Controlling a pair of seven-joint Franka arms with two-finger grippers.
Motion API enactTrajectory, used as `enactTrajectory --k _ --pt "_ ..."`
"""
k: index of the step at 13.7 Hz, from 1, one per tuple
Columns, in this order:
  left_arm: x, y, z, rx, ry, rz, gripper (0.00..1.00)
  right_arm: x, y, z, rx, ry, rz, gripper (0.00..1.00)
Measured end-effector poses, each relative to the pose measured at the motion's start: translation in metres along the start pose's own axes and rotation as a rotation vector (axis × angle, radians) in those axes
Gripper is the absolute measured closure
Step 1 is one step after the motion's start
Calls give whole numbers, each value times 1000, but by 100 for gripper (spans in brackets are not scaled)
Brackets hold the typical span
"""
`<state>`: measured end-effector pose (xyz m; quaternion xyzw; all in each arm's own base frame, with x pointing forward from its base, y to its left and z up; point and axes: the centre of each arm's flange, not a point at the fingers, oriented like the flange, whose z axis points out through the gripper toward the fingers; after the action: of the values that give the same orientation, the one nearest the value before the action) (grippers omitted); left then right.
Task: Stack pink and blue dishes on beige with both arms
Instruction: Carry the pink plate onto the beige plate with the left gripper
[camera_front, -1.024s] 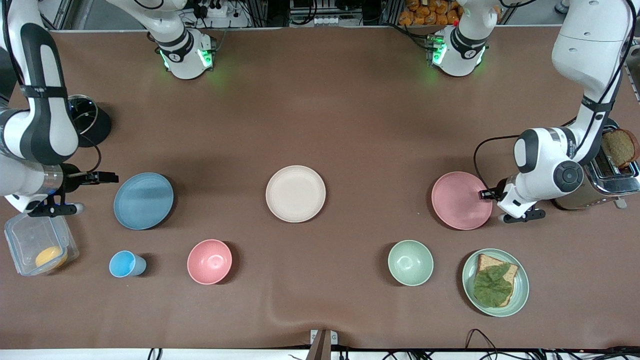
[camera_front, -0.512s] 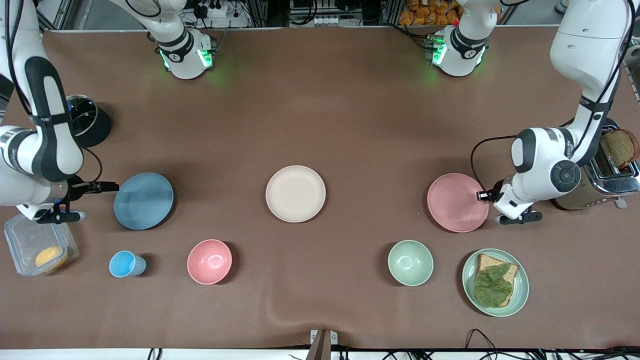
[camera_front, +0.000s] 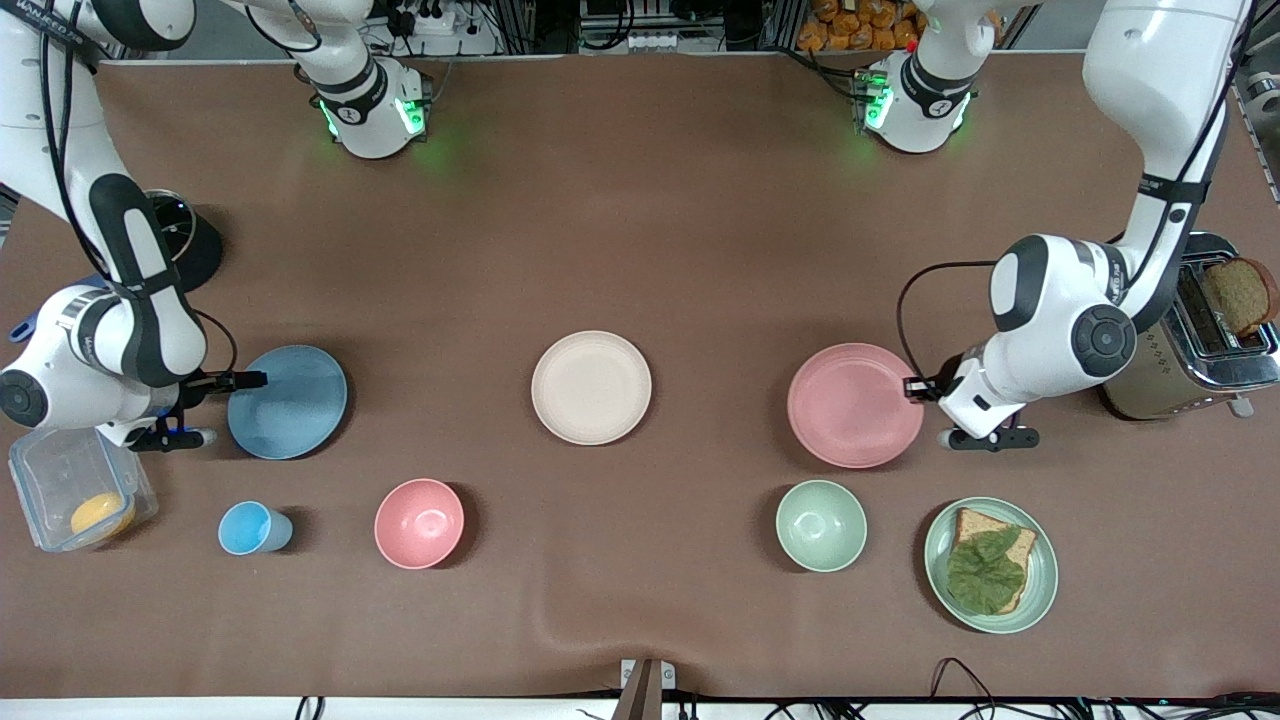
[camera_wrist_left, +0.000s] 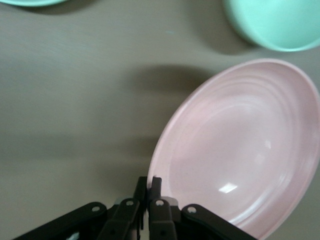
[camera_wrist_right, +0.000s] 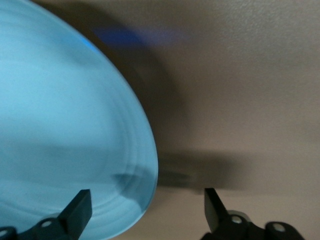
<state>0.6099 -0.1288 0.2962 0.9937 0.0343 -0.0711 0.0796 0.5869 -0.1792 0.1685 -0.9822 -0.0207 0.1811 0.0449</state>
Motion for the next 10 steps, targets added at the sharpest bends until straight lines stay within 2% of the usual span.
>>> enactTrajectory --k 3,7,8,10 --pt "-12 61 -12 -16 -16 -87 95 1 -1 1 1 -1 -2 39" --pt "-45 151 4 -7 -34 -177 95 2 -2 -1 0 3 -6 78" --pt "-52 172 9 -7 -37 -201 95 3 -2 -6 0 10 -15 87" --pt "-62 207 21 -14 -41 -239 95 5 -3 -14 -3 20 -44 91"
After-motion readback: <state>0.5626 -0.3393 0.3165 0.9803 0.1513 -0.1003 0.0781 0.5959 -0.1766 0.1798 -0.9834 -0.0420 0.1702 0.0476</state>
